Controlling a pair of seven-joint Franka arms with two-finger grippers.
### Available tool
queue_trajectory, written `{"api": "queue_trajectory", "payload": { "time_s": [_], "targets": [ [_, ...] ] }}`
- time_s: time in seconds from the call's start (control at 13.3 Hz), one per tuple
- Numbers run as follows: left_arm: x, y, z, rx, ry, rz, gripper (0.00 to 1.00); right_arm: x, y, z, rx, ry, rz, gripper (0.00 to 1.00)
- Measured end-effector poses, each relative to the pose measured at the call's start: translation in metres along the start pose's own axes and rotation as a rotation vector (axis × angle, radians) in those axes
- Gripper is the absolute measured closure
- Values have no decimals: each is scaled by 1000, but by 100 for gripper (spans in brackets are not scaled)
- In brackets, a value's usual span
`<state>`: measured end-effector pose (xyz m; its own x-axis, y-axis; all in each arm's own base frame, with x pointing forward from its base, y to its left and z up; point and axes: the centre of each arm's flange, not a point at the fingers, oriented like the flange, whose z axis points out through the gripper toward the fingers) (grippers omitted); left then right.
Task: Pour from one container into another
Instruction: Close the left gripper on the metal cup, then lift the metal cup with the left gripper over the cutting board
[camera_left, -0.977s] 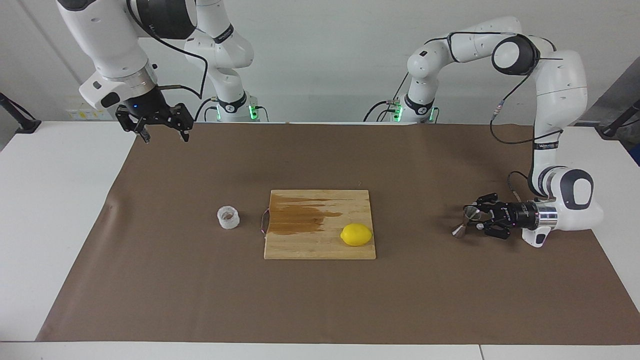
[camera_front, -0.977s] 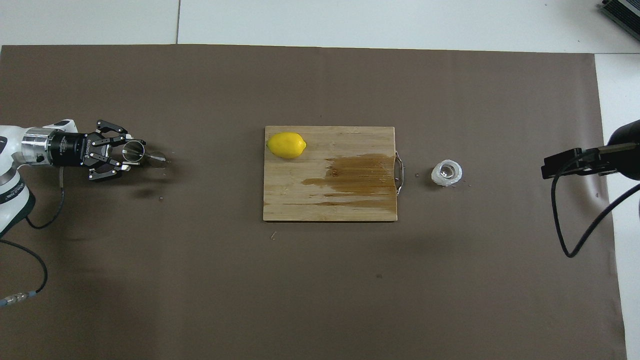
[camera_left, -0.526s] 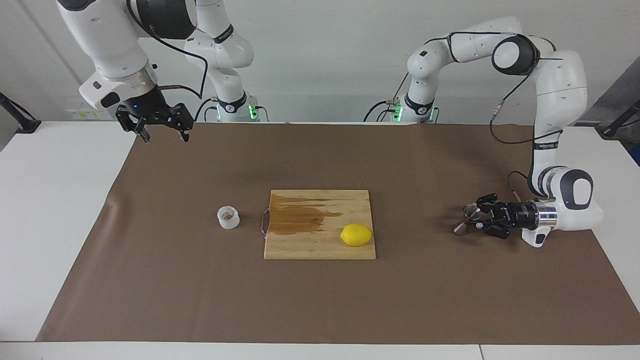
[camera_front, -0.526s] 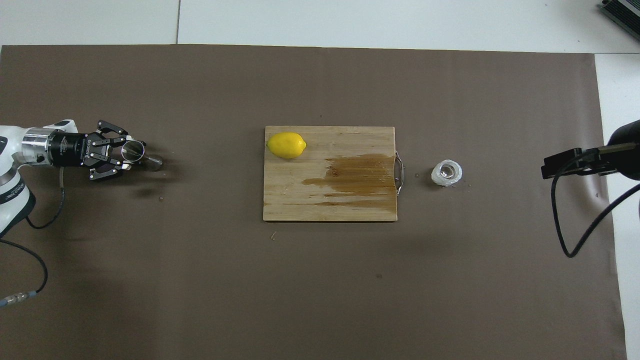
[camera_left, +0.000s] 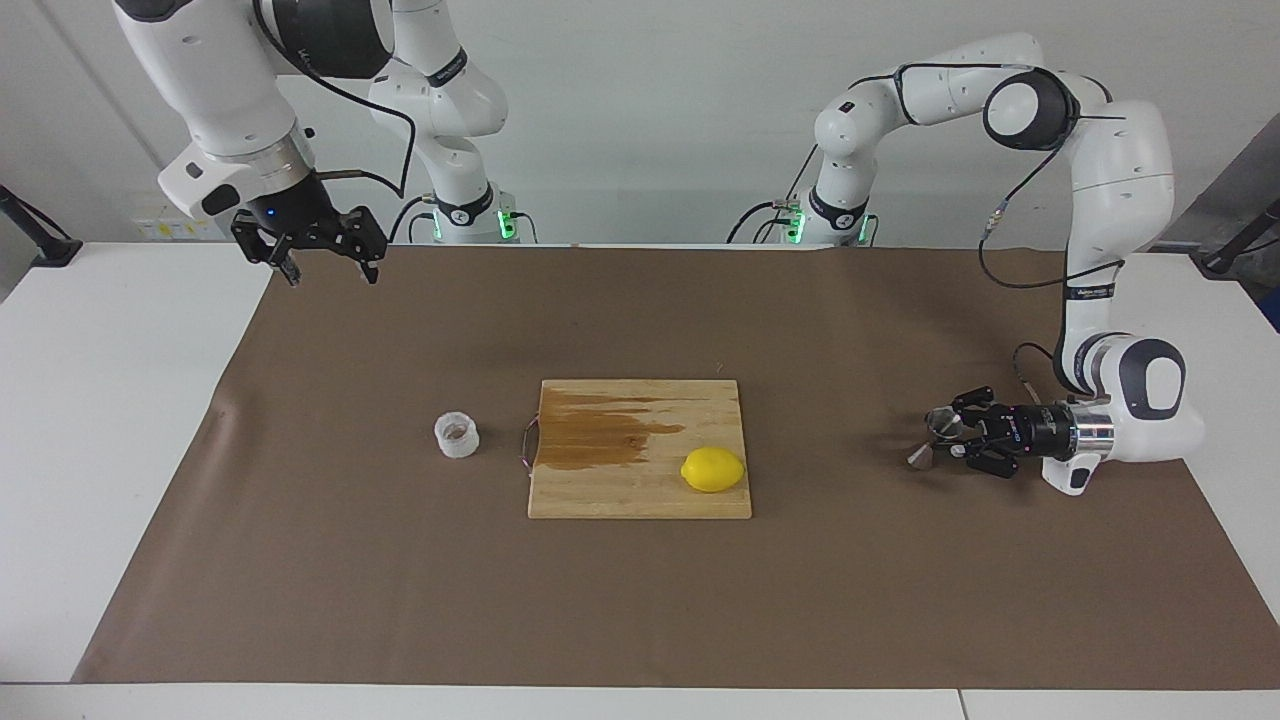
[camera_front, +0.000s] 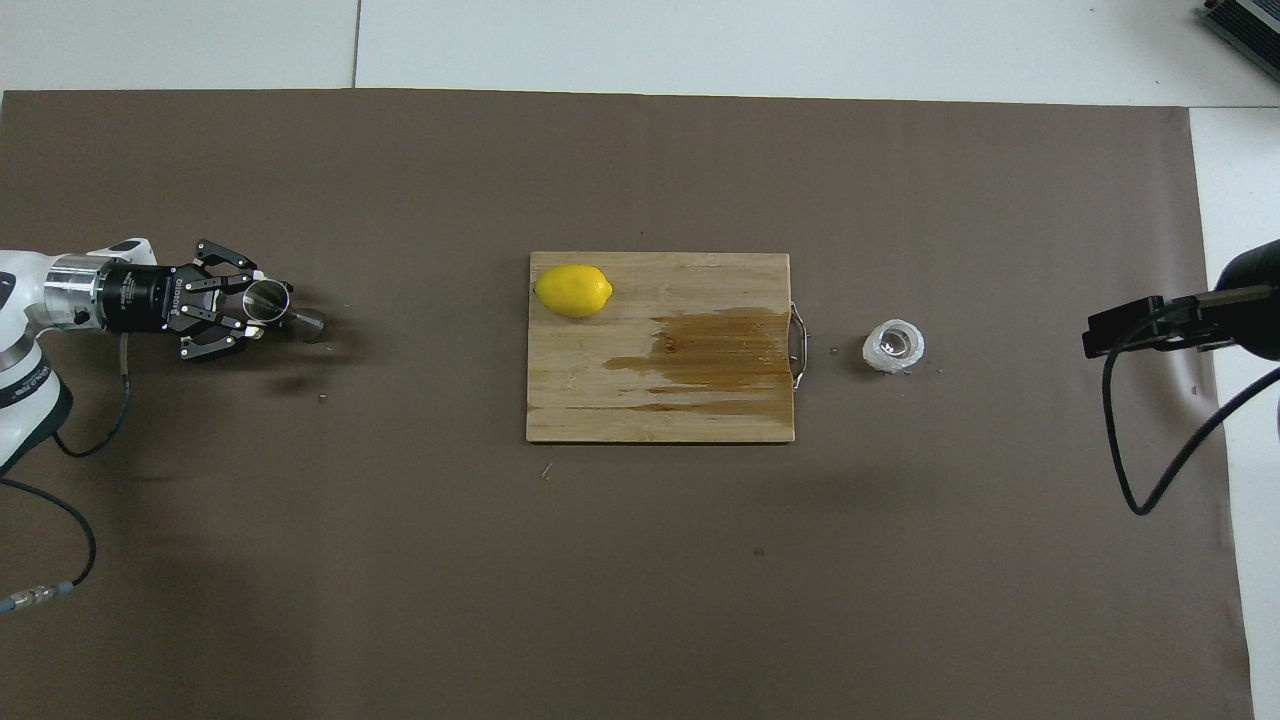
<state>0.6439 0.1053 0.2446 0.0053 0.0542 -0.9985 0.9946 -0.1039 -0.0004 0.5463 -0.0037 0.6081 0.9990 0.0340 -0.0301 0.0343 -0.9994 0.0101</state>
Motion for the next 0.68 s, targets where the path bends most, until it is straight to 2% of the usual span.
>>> {"api": "queue_trajectory", "payload": {
  "time_s": [0.68],
  "targets": [
    [-15, 8, 36, 11, -98, 16, 59, 0, 0, 0, 0, 0, 0, 0]
  ]
}}
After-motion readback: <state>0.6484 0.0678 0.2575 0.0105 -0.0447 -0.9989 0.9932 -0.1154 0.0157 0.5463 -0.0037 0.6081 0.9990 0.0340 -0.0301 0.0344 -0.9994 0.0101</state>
